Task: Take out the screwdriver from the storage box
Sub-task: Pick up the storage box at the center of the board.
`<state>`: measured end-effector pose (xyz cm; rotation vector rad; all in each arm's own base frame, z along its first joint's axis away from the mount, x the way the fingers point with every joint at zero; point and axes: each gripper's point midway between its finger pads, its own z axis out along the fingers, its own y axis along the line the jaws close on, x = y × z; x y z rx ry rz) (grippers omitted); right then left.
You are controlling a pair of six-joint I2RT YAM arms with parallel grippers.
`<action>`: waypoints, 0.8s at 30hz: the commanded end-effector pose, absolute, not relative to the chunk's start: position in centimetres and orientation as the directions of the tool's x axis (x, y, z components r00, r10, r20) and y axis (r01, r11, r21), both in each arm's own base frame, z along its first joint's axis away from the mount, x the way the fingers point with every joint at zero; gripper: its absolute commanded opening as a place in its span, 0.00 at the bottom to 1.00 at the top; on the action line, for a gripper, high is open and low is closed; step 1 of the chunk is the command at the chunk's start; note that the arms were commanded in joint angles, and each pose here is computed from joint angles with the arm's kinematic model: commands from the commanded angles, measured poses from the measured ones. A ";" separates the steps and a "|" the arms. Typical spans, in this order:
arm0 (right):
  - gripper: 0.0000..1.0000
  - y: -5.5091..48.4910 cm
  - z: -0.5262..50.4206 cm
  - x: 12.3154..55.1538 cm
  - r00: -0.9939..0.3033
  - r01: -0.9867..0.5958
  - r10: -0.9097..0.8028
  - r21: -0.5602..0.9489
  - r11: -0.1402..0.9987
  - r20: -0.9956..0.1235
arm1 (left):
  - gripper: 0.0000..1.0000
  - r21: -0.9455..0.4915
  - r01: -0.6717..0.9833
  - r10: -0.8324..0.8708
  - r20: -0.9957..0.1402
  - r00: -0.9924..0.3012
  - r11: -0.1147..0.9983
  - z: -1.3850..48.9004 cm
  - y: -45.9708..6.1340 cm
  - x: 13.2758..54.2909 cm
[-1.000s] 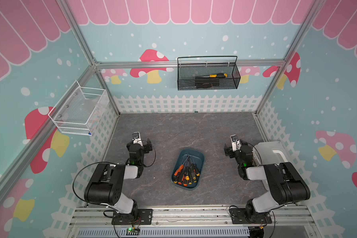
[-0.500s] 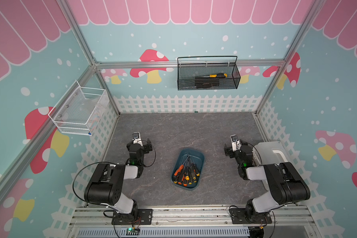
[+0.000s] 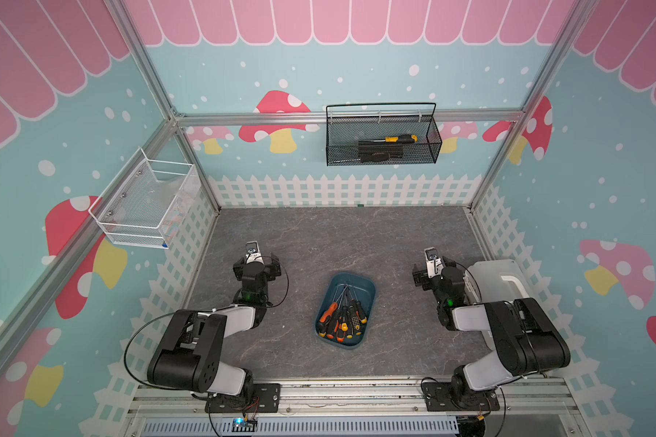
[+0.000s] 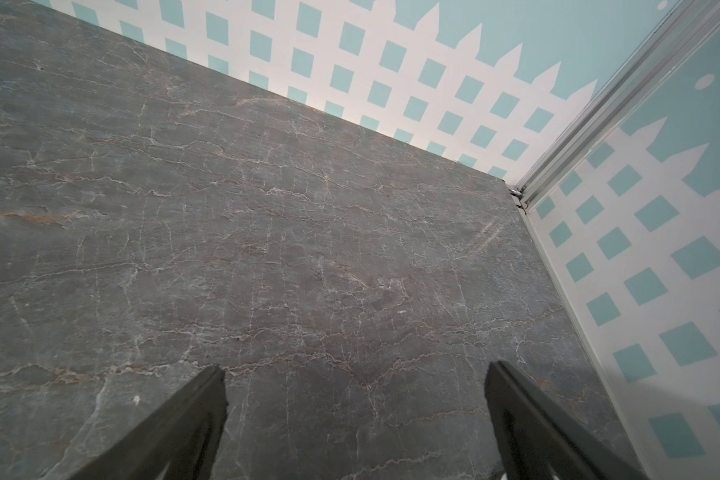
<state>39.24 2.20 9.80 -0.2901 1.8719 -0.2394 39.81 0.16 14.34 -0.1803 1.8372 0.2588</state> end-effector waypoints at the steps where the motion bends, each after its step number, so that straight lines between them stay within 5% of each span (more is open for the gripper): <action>1: 0.99 1.2 11.3 39.1 -0.319 -0.024 -0.289 -0.297 0.955 -0.903 | 0.99 0.182 -0.383 0.060 -0.949 -0.310 0.906 17.4 0.5 38.8; 8: 0.99 1.1 14.7 39.1 -0.488 -0.020 -0.189 -0.205 0.979 -0.852 | 0.99 0.116 -0.411 -0.054 -0.923 -0.381 0.904 21.3 -1.1 37.2; 14: 0.99 5.0 16.3 37.3 -0.638 -0.177 -0.164 -0.064 0.982 -0.753 | 0.99 0.054 -0.254 -0.087 -0.856 -0.510 0.966 21.7 -4.6 37.0; 24: 0.99 12.0 18.4 30.9 -0.656 -0.361 -0.247 0.010 0.932 -0.713 | 0.99 -0.088 0.016 -0.045 -0.646 -0.762 0.996 17.2 -13.0 34.3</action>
